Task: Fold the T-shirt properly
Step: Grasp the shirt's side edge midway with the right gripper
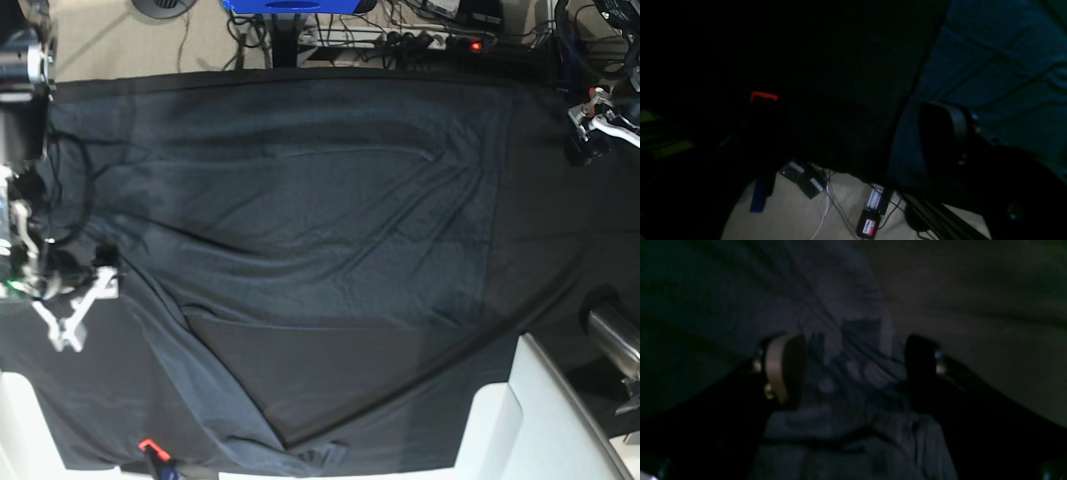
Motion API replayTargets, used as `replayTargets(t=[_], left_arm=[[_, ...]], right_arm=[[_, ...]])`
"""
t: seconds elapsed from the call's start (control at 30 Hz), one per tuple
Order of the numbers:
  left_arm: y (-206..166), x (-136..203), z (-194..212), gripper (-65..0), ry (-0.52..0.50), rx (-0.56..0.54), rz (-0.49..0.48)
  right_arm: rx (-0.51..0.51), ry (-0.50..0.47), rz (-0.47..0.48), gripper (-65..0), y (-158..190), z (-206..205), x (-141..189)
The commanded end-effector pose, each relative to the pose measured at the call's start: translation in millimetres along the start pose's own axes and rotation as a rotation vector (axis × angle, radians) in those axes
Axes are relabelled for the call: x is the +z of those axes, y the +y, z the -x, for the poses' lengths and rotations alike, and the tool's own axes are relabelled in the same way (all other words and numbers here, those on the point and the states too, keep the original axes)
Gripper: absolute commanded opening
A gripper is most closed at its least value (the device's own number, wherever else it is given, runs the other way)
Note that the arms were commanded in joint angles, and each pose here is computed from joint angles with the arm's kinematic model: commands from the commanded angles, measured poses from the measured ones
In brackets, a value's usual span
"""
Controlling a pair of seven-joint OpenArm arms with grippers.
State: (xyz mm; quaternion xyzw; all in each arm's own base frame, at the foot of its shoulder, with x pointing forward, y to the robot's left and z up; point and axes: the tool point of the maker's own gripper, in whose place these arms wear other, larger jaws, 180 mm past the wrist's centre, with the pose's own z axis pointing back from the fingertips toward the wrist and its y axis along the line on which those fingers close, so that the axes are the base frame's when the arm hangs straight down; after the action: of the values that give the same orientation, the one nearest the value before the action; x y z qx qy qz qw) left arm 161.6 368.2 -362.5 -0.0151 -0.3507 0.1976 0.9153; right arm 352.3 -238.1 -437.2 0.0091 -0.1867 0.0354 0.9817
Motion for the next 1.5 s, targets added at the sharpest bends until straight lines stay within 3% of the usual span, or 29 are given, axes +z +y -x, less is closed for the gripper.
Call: replayTargets(t=[0.0,0.2,0.57,0.63,0.8,0.87,1.13,1.2,1.33,1.4,1.47], left_arm=[[2.9,5.0,-12.5,-5.4,-0.037,-0.016,-0.004],[9.0,8.5,-6.5,-5.4,-0.023,-0.019,-0.020],[14.6,1.2,6.6,-5.4,0.014,0.017,-0.018],[14.6,1.2,6.6,-5.4,0.014,0.017,-0.018],[13.9,0.8,6.3,-5.4,0.013,0.017,-0.016],[13.9,0.8,6.3,-5.4,0.013,0.017,-0.016],[13.7,0.6,5.7,-5.4,0.012,0.017,-0.015],[13.7,0.6,5.7,-5.4,0.012,0.017,-0.015],[13.7,0.6,5.7,-5.4,0.012,0.017,-0.015],[13.4,0.4,5.2,-5.4,0.010,0.017,-0.015],[13.4,0.4,5.2,-5.4,0.010,0.017,-0.015]], right_arm=[[0.003,-0.035,0.046,-24.6,-17.1,-18.0,6.0],[0.017,0.012,0.117,-24.5,-32.7,-6.0,-19.0],[-0.007,0.037,0.111,-27.0,-36.1,13.0,-39.6],[-0.005,0.035,0.112,-33.5,-36.3,12.5,-39.6],[-0.007,0.028,0.115,-59.1,-36.8,9.4,-37.9],[-0.008,0.029,0.115,-64.1,-37.0,9.6,-37.8],[-0.005,0.029,0.115,-63.9,-36.5,9.2,-37.8],[-0.006,0.027,0.114,-58.8,-36.3,8.6,-37.6],[0.016,-0.015,0.109,-39.0,-27.9,0.1,-32.8],[0.025,-0.036,0.113,-37.8,-26.6,-4.1,-29.1],[0.026,-0.039,0.113,-42.5,-26.5,-5.1,-28.6]])
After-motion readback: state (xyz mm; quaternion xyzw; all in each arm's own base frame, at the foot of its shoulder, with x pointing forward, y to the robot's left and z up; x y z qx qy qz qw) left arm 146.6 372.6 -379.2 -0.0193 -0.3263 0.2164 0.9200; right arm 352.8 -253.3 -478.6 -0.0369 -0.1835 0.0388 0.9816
